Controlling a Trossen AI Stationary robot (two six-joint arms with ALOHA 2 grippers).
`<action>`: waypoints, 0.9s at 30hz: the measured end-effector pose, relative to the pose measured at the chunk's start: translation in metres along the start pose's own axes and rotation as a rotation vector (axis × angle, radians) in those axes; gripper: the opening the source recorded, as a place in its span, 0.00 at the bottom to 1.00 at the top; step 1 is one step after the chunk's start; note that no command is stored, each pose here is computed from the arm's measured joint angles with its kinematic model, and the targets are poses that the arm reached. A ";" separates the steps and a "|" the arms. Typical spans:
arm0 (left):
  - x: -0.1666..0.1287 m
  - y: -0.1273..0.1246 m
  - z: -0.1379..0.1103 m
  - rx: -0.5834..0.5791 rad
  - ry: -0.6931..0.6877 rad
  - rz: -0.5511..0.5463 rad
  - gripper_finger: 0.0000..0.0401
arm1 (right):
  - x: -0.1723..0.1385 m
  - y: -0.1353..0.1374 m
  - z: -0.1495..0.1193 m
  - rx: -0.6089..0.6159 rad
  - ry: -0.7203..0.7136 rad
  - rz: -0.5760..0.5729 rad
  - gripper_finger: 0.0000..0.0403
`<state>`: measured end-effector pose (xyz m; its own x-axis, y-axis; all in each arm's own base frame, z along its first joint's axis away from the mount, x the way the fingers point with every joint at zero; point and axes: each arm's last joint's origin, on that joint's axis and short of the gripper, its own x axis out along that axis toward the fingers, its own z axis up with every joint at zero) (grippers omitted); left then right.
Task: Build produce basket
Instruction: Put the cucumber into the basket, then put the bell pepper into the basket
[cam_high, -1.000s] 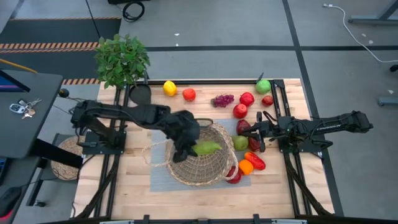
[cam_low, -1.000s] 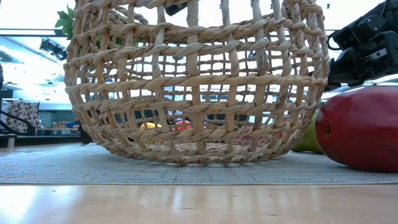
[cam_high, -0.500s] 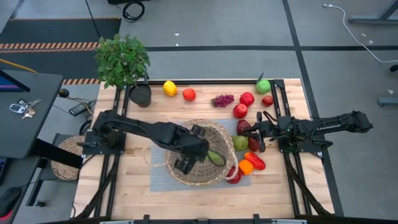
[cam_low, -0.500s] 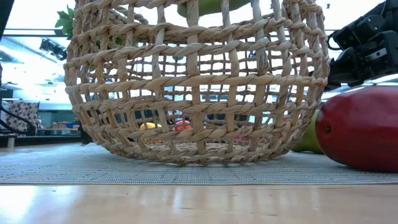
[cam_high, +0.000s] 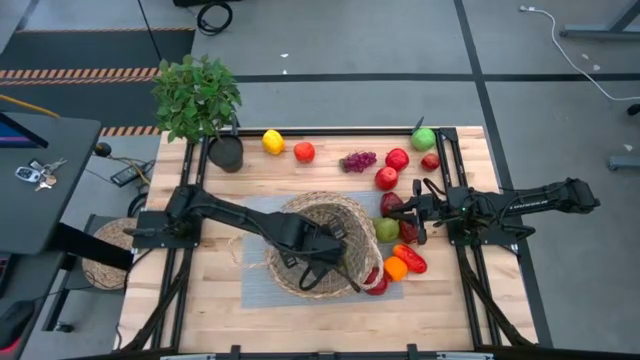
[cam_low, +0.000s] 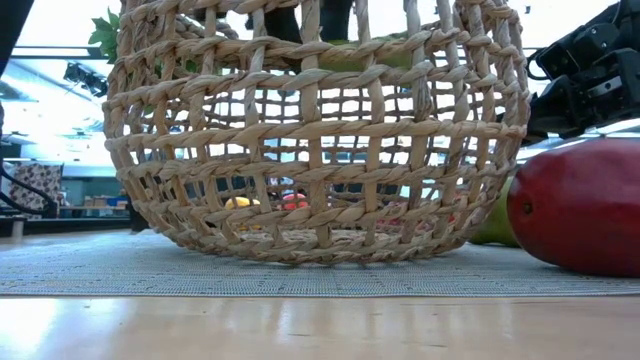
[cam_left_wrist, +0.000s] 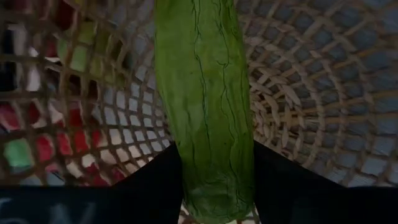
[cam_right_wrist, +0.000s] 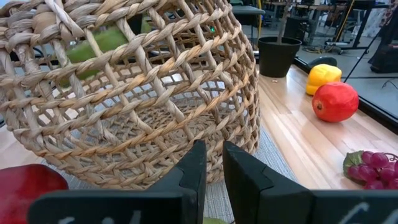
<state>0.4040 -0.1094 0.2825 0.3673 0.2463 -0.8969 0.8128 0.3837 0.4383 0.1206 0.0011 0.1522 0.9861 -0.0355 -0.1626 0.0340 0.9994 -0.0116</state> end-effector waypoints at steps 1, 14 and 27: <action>0.004 0.000 -0.001 0.001 0.010 -0.013 0.39 | 0.000 0.000 0.000 0.000 0.000 0.000 0.15; 0.039 -0.007 0.003 -0.013 0.040 -0.159 0.44 | 0.000 0.000 0.002 0.001 -0.017 0.000 0.15; 0.002 0.004 -0.011 -0.185 0.049 -0.032 0.78 | 0.000 0.000 0.003 0.002 -0.029 0.000 0.15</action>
<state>0.4034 -0.0972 0.2832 0.3167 0.2728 -0.9084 0.7251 0.5478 0.4173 0.1210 0.0011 0.1550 0.9904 -0.0356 -0.1335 0.0346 0.9994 -0.0098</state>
